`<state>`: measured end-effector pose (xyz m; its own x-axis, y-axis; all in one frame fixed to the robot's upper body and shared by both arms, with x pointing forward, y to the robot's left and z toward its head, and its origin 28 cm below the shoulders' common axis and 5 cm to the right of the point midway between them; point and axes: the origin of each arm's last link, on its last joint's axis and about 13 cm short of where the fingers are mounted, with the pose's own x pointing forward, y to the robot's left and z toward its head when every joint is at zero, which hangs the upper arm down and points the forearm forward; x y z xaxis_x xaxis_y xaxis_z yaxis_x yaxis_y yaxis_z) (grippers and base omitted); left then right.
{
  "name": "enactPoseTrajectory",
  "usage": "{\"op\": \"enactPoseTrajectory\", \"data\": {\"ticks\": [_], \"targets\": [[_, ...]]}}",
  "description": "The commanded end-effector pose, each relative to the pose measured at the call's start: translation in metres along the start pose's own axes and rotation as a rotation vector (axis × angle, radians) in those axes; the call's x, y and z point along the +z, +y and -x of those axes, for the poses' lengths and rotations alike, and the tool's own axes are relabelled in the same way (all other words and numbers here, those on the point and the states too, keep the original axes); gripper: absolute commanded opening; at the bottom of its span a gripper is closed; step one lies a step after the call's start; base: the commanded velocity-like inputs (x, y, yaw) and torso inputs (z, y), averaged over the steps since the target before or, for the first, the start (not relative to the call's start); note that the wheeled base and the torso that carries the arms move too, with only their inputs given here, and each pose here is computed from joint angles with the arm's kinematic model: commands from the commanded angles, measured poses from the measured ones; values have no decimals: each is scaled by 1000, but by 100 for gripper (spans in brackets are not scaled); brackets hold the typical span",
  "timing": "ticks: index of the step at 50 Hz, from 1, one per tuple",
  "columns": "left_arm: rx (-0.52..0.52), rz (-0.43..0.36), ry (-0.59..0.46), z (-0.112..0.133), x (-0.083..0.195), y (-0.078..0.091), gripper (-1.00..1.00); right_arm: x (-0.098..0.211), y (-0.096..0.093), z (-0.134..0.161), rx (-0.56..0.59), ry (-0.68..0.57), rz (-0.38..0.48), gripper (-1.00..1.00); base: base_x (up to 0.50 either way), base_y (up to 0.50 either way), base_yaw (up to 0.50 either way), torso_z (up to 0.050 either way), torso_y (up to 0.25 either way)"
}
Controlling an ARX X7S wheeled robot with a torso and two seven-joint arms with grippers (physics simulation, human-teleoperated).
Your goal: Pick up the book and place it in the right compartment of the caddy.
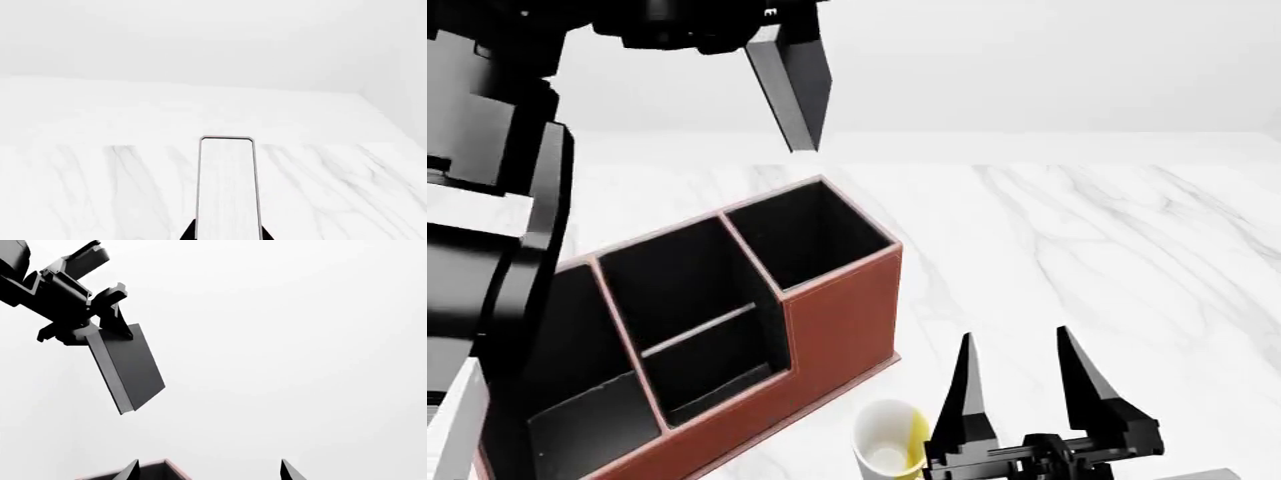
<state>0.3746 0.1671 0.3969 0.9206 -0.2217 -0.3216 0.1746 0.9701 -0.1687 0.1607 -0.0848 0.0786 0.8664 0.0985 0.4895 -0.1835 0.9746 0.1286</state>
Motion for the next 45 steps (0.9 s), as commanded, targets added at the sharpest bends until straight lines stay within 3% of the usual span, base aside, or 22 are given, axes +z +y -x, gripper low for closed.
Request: {"op": "enactPoseTrajectory", "data": {"ticks": [1,9,17,45], "targets": [[36,97,80,-23,-11,-1,-100,-1,-1,-2,2,-12,13,100,0,0,0,0,0],[11,120,121,-26,-19,-6,-100,-1,-1,-1,3,-10,12,100,0,0,0,0,1],[68,143,187,-33,-33,1,-100,-2,-1,-1,0,-9,15,100,0,0,0,0,1],[63,53,206,-25,-53,-8,-100,-3,-2,-1,-3,-6,23,100,0,0,0,1,1]]}}
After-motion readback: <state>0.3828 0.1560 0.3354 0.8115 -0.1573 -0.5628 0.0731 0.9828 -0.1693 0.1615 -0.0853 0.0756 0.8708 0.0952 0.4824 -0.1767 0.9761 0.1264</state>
